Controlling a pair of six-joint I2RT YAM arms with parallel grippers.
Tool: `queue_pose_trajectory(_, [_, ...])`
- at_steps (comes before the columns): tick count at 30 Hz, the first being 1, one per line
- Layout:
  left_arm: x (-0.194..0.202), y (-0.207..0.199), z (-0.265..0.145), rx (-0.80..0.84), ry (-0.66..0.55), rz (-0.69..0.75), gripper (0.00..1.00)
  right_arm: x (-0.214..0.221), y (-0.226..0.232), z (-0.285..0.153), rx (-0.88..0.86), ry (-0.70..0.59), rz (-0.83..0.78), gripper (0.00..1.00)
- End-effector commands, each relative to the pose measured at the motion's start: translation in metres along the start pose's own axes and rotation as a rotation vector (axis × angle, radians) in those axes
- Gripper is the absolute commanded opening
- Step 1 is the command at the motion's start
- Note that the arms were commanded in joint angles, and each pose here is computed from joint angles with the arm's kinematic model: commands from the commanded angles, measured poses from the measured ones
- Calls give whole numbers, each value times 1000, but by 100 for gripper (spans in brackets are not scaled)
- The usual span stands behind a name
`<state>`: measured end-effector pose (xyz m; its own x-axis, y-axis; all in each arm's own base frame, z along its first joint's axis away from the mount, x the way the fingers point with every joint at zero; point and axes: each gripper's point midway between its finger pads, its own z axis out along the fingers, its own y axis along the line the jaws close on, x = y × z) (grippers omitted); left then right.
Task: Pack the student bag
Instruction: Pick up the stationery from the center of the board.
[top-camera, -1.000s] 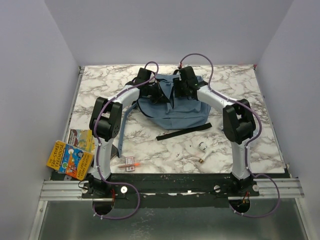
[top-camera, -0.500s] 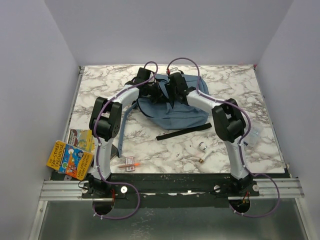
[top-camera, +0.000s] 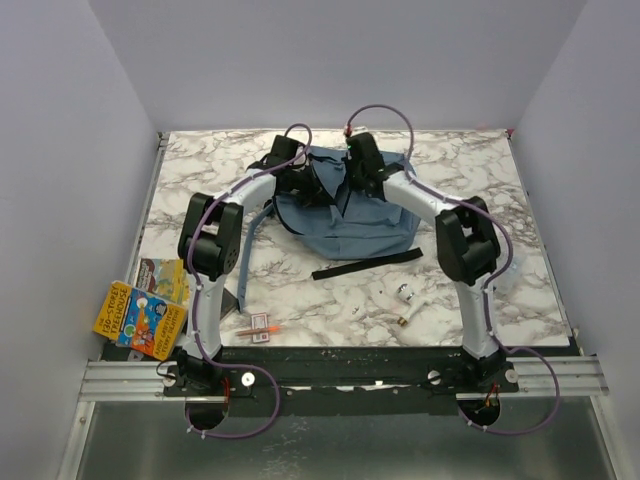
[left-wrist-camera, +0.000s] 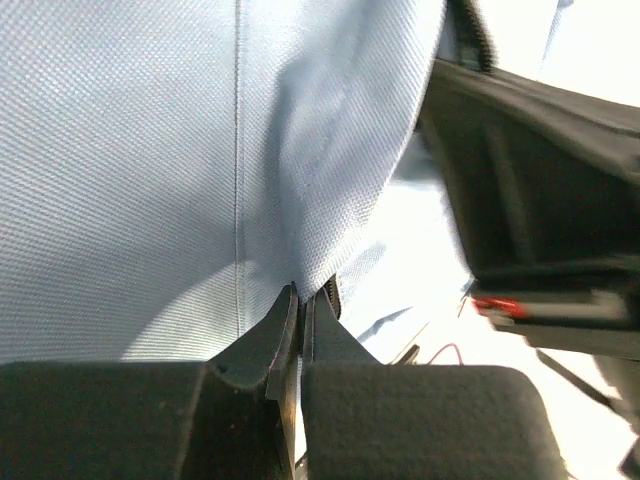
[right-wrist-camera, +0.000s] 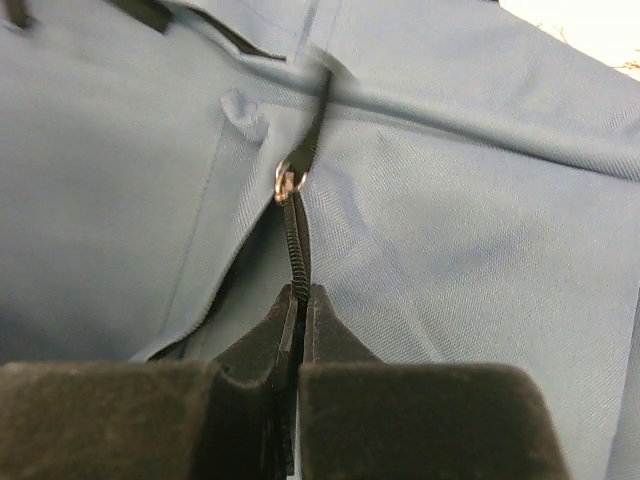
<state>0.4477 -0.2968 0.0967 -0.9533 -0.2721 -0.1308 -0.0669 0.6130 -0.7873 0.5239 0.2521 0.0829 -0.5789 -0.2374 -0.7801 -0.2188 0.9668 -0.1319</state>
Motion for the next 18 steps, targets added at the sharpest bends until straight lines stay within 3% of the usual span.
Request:
queue_pose_trajectory(1, [-7,13,5,-24,11,-28,0,-58,-6,-54,-348,-35,288,1])
queue_pose_trajectory(4, [-6,16,8,-30,16,-33,0,-67,-12,-72,-641,-3,494,1])
queue_pose_trajectory(6, [-5,16,7,-36,20,-38,0,-66,-14,-75,-726,18,560,1])
queue_pose_trajectory(13, [-7,-2,-12,-42,-11,20,0,-58,-5,-68,-786,69,606,1])
queue_pose_trajectory(15, [-4,-7,-17,-42,-10,32,12,-58,-6,-65,-780,76,604,1])
queue_pose_trajectory(18, [7,-18,-29,-26,2,66,41,-55,-10,-56,-738,93,592,1])
